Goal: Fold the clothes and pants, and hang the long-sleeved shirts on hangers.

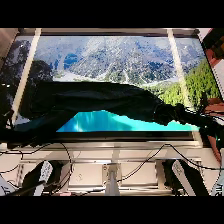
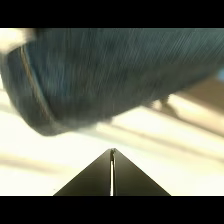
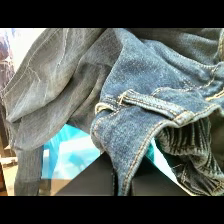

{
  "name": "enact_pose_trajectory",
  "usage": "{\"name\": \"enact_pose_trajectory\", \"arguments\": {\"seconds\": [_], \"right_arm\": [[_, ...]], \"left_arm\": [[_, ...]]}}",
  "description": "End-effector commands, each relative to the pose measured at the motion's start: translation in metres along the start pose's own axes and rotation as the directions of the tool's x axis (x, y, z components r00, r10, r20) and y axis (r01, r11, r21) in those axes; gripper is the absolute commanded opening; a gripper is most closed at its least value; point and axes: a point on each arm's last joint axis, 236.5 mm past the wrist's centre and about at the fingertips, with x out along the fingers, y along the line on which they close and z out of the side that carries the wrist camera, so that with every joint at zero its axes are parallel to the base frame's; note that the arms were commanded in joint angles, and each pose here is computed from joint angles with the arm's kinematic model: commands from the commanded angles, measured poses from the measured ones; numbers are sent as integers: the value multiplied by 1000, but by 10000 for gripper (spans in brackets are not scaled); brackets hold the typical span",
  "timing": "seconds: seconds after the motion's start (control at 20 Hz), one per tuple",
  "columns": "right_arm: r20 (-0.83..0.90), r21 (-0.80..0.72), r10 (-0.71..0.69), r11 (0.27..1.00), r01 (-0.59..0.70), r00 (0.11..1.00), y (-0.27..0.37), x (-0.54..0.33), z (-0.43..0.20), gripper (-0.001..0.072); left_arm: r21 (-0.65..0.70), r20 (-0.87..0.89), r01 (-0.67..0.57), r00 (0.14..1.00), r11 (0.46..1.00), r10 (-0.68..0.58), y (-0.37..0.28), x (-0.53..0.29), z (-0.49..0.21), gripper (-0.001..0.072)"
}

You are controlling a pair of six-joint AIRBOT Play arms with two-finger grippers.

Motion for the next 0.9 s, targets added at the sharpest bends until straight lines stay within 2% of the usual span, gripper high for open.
{"name": "enact_pose_trajectory", "arguments": {"seconds": [0.0, 0.15, 0.35, 0.65, 0.85], "right_arm": [[45, -2, -21, 1000, 21, 999, -5, 0, 11, 53], [46, -2, -21, 1000, 21, 999, -5, 0, 11, 52], [30, -2, -14, 1000, 14, 999, -3, 0, 7, 53], [32, -2, -15, 1000, 15, 999, -3, 0, 8, 53], [41, -2, -18, 1000, 18, 999, -4, 0, 10, 53]], "left_arm": [[6, -65, -12, 998, 1000, 12, 3, 7, -15, 22], [-85, 117, -67, 990, 994, 77, 19, 14, 26, 23], [-197, 358, -73, 923, 978, 141, 36, 6, 88, 23], [-267, 472, 51, 878, 962, 84, 31, 25, 139, 23], [-208, 639, 45, 763, 977, 101, 18, 3, 185, 23]]}}
